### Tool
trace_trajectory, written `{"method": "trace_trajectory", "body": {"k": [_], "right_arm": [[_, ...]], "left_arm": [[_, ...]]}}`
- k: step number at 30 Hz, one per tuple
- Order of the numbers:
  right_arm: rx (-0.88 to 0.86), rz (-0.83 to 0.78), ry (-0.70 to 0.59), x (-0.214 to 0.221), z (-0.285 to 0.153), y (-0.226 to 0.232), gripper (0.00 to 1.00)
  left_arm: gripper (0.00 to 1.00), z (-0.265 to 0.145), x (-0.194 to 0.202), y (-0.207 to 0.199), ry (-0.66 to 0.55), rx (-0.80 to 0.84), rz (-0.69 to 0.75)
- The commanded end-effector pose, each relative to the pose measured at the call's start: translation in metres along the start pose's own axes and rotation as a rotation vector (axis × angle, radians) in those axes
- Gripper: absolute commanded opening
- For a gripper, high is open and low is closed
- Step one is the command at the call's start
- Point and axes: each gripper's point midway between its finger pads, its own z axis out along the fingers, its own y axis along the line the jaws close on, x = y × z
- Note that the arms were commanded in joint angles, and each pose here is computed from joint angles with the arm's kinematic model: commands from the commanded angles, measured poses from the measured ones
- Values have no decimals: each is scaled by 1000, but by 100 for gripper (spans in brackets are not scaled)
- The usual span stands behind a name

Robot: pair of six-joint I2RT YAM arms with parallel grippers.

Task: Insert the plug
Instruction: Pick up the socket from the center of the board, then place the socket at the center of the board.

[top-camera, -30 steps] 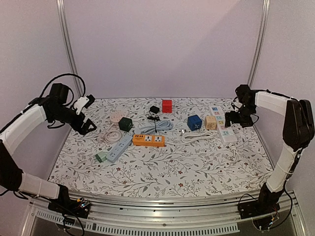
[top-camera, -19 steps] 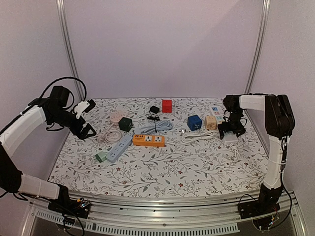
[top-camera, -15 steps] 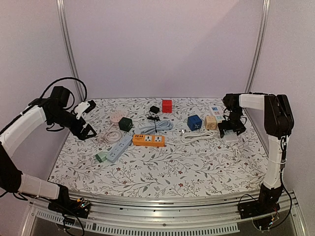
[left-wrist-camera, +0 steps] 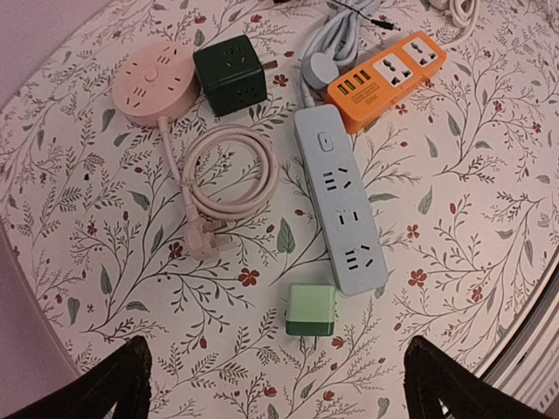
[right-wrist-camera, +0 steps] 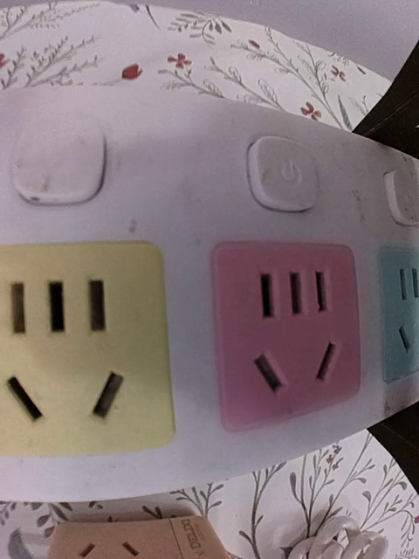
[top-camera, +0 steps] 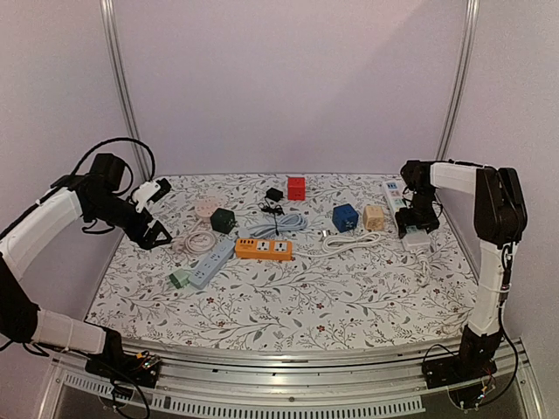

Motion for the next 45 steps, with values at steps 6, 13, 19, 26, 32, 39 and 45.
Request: {"method": "trace_trajectory", "body": {"k": [6,13,19,26,32,39,45], "right_arm": [[-67,37,-571,-45,-197,-10,26],[-382,-752,-707,64,-254,160,11],[-385,-1276,-576,166,-208,223,5],[-329,-1637,-346,224,-144,262,13],[-208,-1856,-228,227,-92,275,15],[-164,-1840,-162,218,-65,282,15],[-121,-1677,-120,200,-51,265,15]], "left_arm": [[99,-2,1,-5,-3,-1,-2],[99,-1,-7,-4,-29,10,-13],[99,4,-4,-3,-14,18,-15],[100,11,3,-2,17,18,-19],[100,13,8,-3,31,14,-18],[99,14,16,-5,48,11,-8],[99,15,16,-4,50,10,-6]]}}
